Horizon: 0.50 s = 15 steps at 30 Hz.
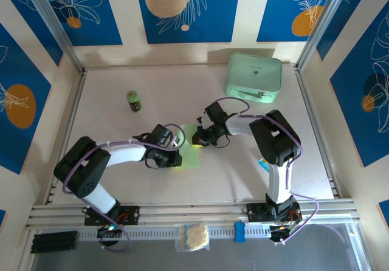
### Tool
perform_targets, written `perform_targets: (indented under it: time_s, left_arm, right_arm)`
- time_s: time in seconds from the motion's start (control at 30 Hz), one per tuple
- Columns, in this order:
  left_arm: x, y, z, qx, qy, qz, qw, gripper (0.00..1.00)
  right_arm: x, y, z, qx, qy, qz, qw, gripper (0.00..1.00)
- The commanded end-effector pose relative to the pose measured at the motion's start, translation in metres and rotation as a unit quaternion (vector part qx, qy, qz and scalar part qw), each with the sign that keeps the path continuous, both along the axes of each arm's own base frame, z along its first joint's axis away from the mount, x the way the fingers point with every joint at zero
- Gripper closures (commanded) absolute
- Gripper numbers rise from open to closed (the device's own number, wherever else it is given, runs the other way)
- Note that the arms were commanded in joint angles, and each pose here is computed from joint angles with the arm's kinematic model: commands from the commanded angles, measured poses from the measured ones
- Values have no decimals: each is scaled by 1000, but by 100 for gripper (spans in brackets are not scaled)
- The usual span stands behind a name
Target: Fold a paper plane with a square sheet of paper (pick it up from the middle)
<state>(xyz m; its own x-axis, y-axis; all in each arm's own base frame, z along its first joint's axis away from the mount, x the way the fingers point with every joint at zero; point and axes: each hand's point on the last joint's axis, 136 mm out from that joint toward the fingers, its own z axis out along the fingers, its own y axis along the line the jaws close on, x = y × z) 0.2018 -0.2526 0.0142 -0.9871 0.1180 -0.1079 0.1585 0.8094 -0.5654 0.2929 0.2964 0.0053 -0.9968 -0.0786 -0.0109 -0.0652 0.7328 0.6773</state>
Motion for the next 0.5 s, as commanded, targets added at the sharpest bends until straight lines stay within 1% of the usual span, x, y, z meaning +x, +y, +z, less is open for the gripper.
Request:
perform_targets:
  time_s: [0.0,0.1,0.17,0.27,0.37,0.47]
  left_arm:
    - [-59,52,-33,101,80,-19,992,88]
    - [-66,60,-32,107,82,-16,991,89]
    - [-61,55,-22,92,69,-11,993,89]
    - [-34,35,12,45,22,-4,999,88]
    - [3,19,49,3,-32,25,999,85]
    - [36,10,65,-5,-63,52,997,84]
  right_arm:
    - [-42,-81,-97,-216,82,-39,972,100]
    - [-42,-82,-97,-218,83,-39,972,100]
    - [-43,-82,-98,-218,83,-37,972,100]
    - [-44,-84,-99,-220,83,-35,971,100]
    - [-45,-84,-99,-222,85,-34,971,100]
    - [-44,-83,-98,-219,85,-32,972,100]
